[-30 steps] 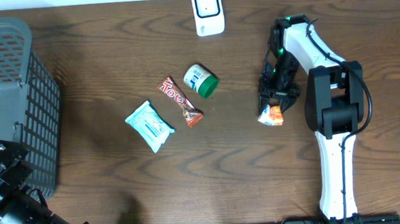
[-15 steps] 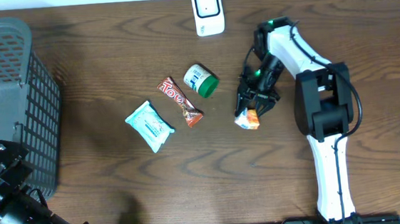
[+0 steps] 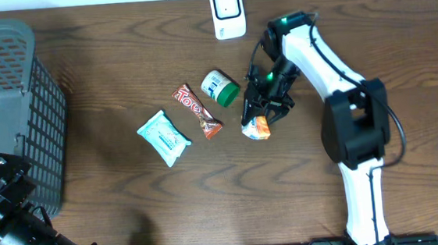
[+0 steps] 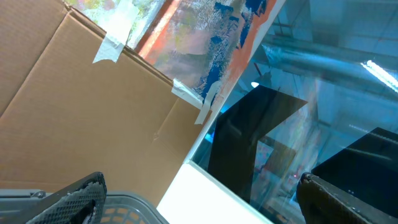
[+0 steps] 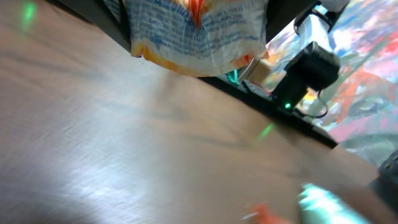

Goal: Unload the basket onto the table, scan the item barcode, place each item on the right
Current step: 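Carry the Kleenex pack to the white scanner and hold it there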

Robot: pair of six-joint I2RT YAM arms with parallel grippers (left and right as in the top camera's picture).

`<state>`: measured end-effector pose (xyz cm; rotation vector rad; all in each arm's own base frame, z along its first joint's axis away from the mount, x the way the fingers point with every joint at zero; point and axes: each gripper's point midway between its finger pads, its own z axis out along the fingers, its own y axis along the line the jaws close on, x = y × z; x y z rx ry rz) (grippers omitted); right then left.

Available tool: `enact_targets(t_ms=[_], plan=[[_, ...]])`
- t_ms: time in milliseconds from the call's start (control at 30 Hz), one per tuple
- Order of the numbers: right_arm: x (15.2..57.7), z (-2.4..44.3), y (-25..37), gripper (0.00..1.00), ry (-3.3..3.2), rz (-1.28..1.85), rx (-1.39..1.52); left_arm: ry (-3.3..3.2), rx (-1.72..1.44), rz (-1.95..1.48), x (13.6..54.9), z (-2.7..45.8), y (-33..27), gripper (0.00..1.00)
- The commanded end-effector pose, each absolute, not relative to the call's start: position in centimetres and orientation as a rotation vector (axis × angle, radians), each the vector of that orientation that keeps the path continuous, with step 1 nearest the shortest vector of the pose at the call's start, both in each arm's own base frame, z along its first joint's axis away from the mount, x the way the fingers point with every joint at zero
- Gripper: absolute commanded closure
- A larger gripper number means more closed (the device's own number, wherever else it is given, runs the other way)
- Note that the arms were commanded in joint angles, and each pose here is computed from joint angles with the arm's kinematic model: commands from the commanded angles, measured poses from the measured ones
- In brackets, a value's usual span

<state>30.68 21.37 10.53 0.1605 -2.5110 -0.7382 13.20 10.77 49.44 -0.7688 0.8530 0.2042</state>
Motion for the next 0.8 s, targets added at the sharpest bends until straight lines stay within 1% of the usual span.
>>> enact_targets(t_ms=[0,100,200,333,533,700,767], plan=[[30.1,14.6,22.9,0.51,-2.578,-0.822,0.257,0.838,-0.776,0.21,12.5,49.7,11.1,0.02],[30.1,15.5,22.8,0.51,-2.643,-0.795,0.32,0.838,-0.776,0.209,12.5,49.7,11.1,0.02],[30.5,15.6,22.4,0.51,-2.718,-0.72,0.324,0.838,-0.776,0.209,12.5,49.7,11.1,0.02],[32.4,14.8,21.8,0.51,-2.832,-0.63,0.373,0.839,-0.775,0.21,12.5,49.7,11.1,0.02],[38.4,13.5,20.6,0.52,-3.126,-0.442,0.284,0.833,-0.782,0.197,12.5,49.7,11.1,0.02],[43.2,14.3,21.3,0.49,-3.331,-0.464,0.329,0.841,-0.791,0.167,12.9,49.4,10.9,0.02],[45.6,15.0,21.5,0.5,-3.436,-0.461,0.341,0.841,-0.792,0.165,13.0,49.3,10.9,0.02]])
